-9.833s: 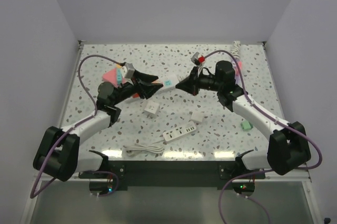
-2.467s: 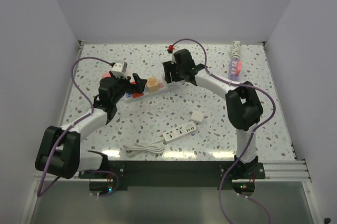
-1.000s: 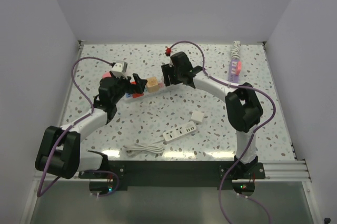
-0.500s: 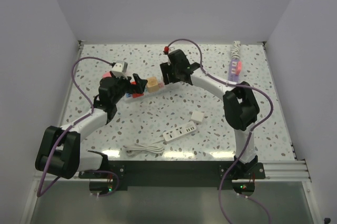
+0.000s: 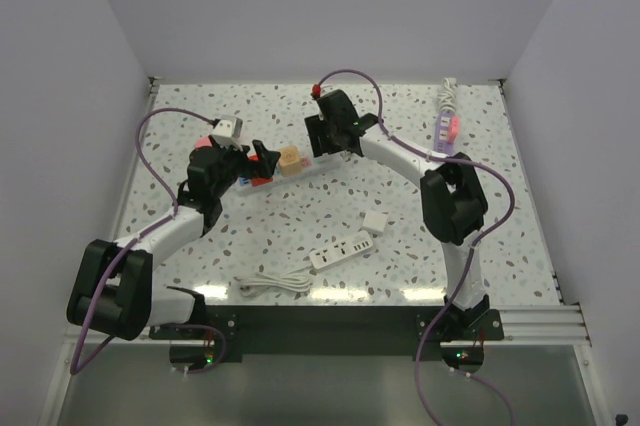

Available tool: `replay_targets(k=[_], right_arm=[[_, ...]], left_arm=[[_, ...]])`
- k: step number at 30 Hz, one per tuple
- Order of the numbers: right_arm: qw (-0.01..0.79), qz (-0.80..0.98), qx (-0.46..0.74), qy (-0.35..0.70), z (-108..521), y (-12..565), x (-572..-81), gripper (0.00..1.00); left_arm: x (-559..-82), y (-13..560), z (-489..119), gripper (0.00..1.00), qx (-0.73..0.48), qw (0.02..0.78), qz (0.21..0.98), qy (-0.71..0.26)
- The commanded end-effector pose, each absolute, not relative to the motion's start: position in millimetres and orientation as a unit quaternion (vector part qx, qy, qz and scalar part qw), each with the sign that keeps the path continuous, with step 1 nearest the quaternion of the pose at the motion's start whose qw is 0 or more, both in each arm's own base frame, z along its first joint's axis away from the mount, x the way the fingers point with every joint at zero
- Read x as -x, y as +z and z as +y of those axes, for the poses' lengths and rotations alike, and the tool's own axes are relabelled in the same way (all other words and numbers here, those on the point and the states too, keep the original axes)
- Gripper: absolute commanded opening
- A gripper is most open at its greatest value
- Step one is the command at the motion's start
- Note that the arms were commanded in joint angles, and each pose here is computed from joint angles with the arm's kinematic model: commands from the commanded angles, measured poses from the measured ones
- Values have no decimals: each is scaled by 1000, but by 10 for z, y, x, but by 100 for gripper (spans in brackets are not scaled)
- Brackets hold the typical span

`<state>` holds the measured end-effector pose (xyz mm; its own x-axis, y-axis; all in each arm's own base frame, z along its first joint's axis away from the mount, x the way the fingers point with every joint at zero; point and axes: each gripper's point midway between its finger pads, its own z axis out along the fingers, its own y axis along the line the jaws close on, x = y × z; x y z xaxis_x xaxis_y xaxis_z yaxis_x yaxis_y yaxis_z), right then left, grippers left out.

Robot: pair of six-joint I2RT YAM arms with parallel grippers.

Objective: Insert the plug

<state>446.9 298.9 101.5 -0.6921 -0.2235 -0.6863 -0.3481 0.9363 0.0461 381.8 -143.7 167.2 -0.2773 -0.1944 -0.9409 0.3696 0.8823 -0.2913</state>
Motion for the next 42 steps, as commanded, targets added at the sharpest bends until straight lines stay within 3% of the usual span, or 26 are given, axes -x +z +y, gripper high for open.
replay_targets(k=[1,17,42], right_arm=[[360,918,147,81,2933,1049,-4493,0],[344,902,191,179,3083,1482,-4202,0],[348,899,189,186,3156,1560,-4469,0]], left_arm=[[-3876,1914,-1451,100,-72,623,742,-236],[-3872,1920,-1470,100,-80,619,745,-237],[-3895,1883,-1473,100,-87,614,749,-233]])
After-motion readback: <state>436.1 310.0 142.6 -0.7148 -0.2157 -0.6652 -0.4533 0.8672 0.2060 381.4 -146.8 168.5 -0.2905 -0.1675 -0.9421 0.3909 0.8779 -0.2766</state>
